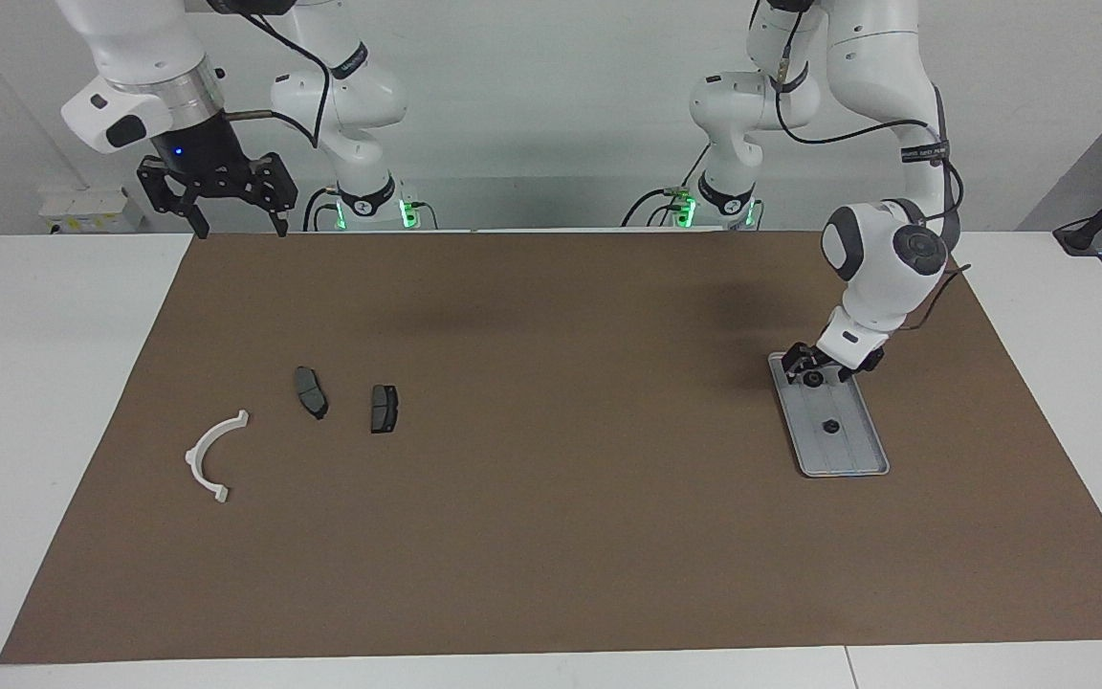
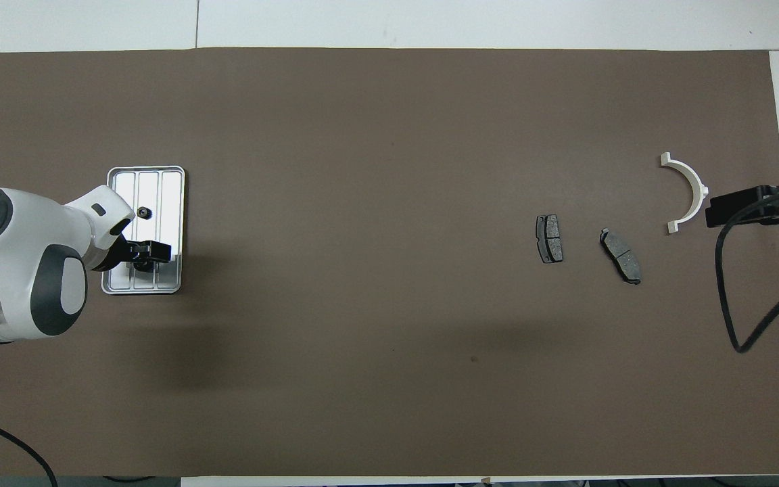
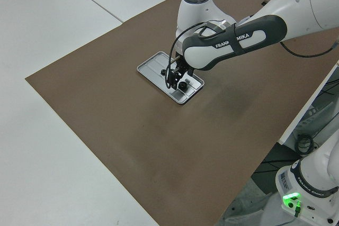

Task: Place bearing gear from tray to pile
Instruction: 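Carry the gear mid-table with the left gripper while the right gripper approaches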

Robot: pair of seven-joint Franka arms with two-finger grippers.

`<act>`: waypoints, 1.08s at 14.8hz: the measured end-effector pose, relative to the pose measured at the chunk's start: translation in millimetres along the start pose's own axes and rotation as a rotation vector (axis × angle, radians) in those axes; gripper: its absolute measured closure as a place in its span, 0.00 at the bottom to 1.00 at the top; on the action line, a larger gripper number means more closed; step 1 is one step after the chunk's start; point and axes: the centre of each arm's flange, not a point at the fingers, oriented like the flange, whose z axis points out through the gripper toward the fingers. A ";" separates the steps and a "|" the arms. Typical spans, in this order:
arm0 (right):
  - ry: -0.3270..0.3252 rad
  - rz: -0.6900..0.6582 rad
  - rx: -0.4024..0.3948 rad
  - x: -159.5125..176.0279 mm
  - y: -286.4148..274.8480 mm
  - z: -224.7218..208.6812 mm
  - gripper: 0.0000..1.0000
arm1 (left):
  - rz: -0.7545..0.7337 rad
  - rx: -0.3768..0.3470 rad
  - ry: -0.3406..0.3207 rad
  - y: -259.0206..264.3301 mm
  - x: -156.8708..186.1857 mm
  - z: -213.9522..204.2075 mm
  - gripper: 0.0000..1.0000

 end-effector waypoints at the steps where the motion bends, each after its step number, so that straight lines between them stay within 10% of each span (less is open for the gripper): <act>1: 0.005 0.000 0.000 2.4 -0.3 9.2 0.00 | 0.000 0.000 -0.002 0.0 -0.6 0.8 0.03; 9: 0.015 0.074 0.001 12.9 -4.2 96.6 0.00 | -0.001 -0.001 -0.019 -0.1 -6.2 8.0 0.10; 13: 0.011 0.158 0.011 26.1 -29.1 141.9 0.00 | 0.002 -0.002 -0.020 1.6 -5.8 3.1 0.58; 16: 0.023 0.172 0.034 38.6 -66.7 172.8 0.00 | -0.001 -0.005 -0.040 0.6 -0.2 -7.3 0.65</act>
